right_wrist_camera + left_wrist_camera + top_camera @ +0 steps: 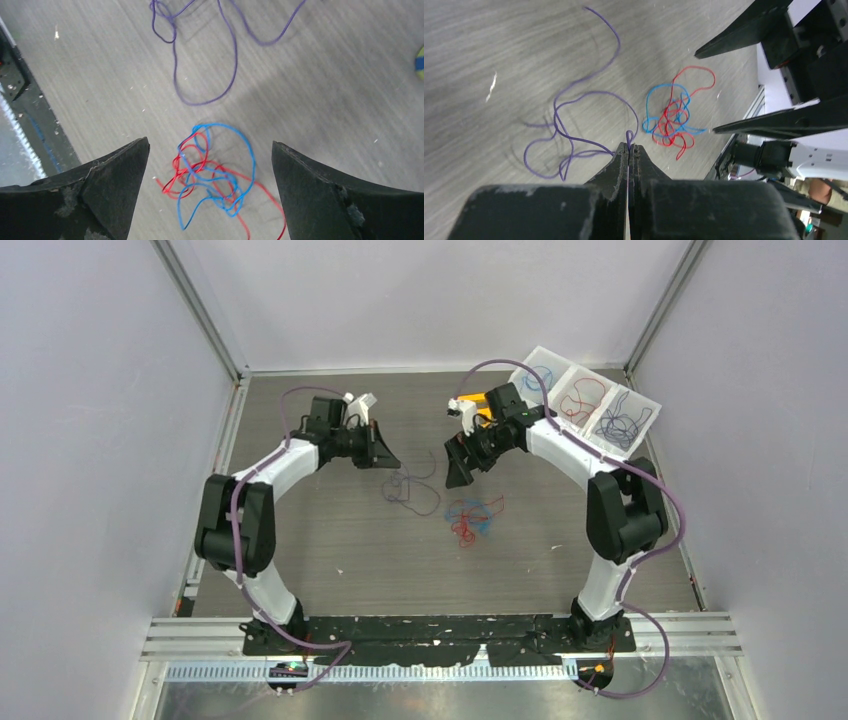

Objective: Untangle the cables

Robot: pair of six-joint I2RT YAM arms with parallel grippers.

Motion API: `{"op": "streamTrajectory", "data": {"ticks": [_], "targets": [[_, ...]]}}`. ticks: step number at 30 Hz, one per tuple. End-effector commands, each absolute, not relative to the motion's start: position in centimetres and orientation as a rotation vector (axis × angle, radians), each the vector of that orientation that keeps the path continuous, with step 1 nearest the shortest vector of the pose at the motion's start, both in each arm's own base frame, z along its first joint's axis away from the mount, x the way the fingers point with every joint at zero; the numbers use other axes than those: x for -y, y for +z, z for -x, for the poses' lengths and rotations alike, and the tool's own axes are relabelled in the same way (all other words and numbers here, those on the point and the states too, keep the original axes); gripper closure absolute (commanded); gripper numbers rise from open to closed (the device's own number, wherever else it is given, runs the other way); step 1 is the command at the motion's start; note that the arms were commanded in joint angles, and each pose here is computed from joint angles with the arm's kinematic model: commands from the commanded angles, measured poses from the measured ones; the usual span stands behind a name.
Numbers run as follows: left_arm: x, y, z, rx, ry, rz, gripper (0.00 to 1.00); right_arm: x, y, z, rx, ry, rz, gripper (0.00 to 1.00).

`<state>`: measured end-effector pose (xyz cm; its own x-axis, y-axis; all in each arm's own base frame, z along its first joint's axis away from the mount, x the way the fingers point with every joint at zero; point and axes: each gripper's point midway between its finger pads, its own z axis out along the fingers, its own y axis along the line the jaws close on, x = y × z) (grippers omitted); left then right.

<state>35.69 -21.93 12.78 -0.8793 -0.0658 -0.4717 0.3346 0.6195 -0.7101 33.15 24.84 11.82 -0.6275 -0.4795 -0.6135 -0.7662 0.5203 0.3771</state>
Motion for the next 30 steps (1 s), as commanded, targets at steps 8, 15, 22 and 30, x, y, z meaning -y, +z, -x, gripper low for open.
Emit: {"op": "streamTrajectory", "data": {"ticks": [8,15,22,30], "targets": [[22.7,10.0,-38.7,-2.457,-1.179,-0.097,1.00,-31.4,13.8,-38.5,-2.048,0.837,1.189,0.00],[21.8,5.9,-37.9,-2.604,-1.120,0.081,1.00,-34.7,11.4,-37.3,-2.091,0.850,1.171,0.01],[21.4,4.4,-37.7,-2.651,-1.138,0.201,1.00,-36.8,7.6,-36.8,-2.166,0.769,1.197,0.02],[21.1,3.1,-36.9,-2.692,-1.197,0.319,1.00,-39.1,5.7,-35.8,-2.129,0.584,1.205,0.02]]}}
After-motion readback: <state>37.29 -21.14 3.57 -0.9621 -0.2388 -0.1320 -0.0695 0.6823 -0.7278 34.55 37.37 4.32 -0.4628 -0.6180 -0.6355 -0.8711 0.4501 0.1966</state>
